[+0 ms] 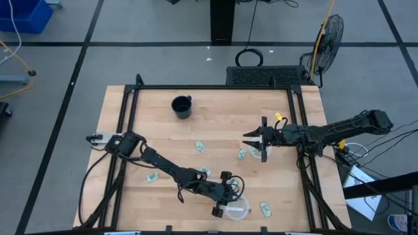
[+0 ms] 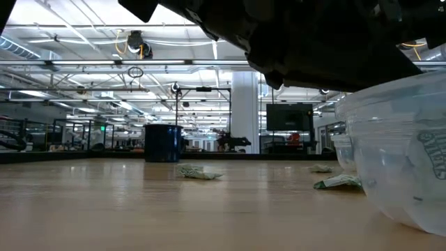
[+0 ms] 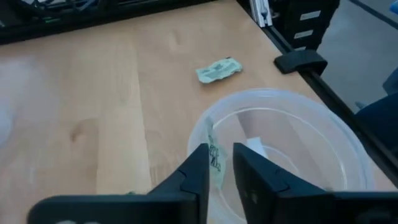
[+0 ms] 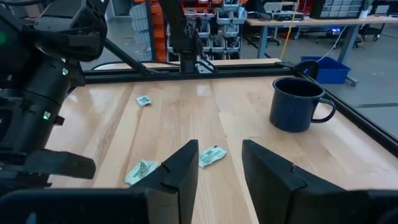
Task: Pick and place items into bin
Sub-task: Put the white stevia packet into the bottom bin
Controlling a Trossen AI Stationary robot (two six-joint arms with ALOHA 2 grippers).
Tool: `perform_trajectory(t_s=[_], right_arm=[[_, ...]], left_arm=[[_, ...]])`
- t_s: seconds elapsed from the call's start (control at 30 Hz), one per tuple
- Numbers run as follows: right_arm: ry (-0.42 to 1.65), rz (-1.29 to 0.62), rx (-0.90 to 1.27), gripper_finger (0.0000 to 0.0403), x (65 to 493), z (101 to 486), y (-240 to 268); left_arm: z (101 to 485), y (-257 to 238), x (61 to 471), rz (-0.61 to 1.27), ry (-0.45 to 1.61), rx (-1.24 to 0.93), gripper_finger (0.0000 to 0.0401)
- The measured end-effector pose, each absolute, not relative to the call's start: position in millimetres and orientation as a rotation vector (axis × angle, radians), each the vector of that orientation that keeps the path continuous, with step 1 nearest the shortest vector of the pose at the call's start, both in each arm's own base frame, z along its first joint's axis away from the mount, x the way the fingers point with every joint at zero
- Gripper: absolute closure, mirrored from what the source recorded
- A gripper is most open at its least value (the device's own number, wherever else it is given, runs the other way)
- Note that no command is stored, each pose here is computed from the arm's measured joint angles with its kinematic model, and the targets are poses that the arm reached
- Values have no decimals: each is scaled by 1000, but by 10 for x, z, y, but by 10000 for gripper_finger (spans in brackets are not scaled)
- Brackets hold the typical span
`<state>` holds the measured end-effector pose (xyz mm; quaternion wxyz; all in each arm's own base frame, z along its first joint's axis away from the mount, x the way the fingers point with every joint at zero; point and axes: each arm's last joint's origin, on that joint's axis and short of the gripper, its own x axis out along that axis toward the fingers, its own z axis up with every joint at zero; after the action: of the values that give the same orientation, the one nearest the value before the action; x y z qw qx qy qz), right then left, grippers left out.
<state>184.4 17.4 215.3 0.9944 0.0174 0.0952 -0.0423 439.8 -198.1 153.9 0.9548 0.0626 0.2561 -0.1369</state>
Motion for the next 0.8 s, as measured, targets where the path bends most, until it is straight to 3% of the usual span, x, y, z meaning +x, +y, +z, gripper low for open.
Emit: perform_trajectory(t_s=[0.13,0.3,0.53,0.67,0.8], right_arm=[[192,-85,35,287,1844,2152,174],[193,-84,35,287,1844,2151,174],[223,-89,62,287,1837,2121,174],[247,-93,76,287,1831,2098,173],[263,-93,74,287,1827,2083,173]], left_arm=[[1817,-1952,4321,-303,510,187,299],[2507,-1831,3977,-328,545,281,293],[3313,-1441,3183,-170,742,69,293],[3251,-1295,2792,29,960,-50,293],[2859,-1306,2520,180,1172,-94,293]])
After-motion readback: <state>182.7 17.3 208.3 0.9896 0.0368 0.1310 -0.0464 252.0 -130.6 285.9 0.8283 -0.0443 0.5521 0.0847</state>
